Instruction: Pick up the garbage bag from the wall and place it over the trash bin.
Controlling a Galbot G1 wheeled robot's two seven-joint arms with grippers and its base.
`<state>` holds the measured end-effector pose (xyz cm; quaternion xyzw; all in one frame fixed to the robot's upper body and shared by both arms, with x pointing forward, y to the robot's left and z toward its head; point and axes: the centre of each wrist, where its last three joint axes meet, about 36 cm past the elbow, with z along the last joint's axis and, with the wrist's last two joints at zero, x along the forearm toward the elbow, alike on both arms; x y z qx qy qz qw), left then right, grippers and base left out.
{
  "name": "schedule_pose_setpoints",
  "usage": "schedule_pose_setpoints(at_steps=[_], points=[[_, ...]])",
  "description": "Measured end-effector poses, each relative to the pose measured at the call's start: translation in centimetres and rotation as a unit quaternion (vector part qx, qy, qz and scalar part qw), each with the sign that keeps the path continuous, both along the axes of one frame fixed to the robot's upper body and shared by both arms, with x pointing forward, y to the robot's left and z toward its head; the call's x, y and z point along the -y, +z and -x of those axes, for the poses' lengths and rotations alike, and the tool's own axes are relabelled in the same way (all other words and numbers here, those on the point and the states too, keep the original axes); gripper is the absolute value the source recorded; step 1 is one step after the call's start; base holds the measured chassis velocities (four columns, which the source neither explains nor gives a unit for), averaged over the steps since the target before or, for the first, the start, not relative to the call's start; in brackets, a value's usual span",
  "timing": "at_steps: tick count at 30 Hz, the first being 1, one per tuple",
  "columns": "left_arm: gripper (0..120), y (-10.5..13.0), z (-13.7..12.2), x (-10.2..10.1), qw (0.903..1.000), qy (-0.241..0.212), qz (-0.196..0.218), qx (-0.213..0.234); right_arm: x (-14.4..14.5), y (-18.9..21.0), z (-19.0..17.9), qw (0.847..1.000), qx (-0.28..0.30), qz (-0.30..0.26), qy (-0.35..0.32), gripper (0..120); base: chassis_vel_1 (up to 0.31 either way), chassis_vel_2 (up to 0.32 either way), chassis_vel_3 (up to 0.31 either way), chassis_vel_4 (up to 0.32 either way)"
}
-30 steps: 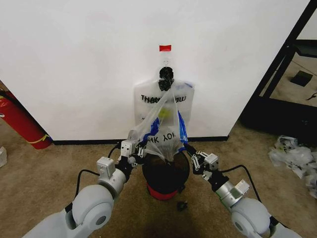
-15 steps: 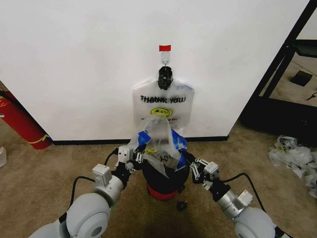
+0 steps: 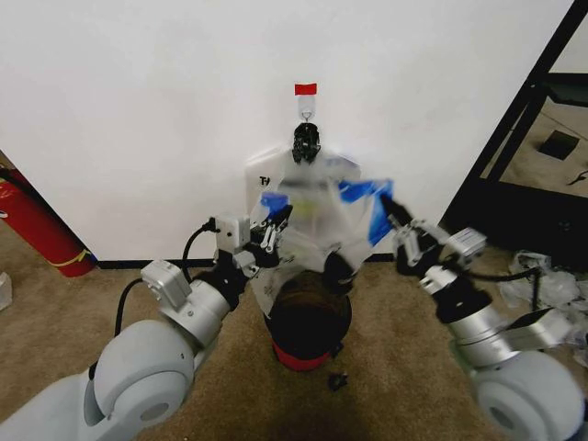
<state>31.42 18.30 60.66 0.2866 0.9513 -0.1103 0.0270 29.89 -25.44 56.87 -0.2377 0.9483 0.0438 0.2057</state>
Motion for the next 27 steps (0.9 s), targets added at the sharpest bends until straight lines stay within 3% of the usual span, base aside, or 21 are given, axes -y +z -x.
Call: schedule_pose_setpoints(at_steps=[6,12,14,22,27], points=[[0,-0.4,0.5,0.2,0.9998,-0.001,0.01,-0.019,-0.3,0.5,0.4,1.0,-0.003,-0.006,0.006,0,0.0,0.0,0.0,0.0],[0,-3.4,-0.4,0.7,0.9983,0.029,0.017,-0.047,-1.2,-0.8,0.1,0.999,-0.026,-0.018,0.013,0,0.0,0.0,0.0,0.0],[0,-5.5,-1.3,0.9,0.9968,0.051,0.021,-0.059,-1.7,-2.6,-0.8,0.999,-0.042,-0.031,0.004,0,0.0,0.0,0.0,0.0],[0,-9.7,-4.0,1.0,0.99,0.106,0.031,-0.088,-3.4,-7.4,-3.0,0.993,-0.087,-0.078,-0.02,0,0.0,0.0,0.0,0.0],[0,-10.3,-6.3,1.7,0.9895,0.113,0.035,-0.083,-3.5,-7.6,-3.5,0.991,-0.089,-0.093,-0.027,0,0.0,0.0,0.0,0.0]])
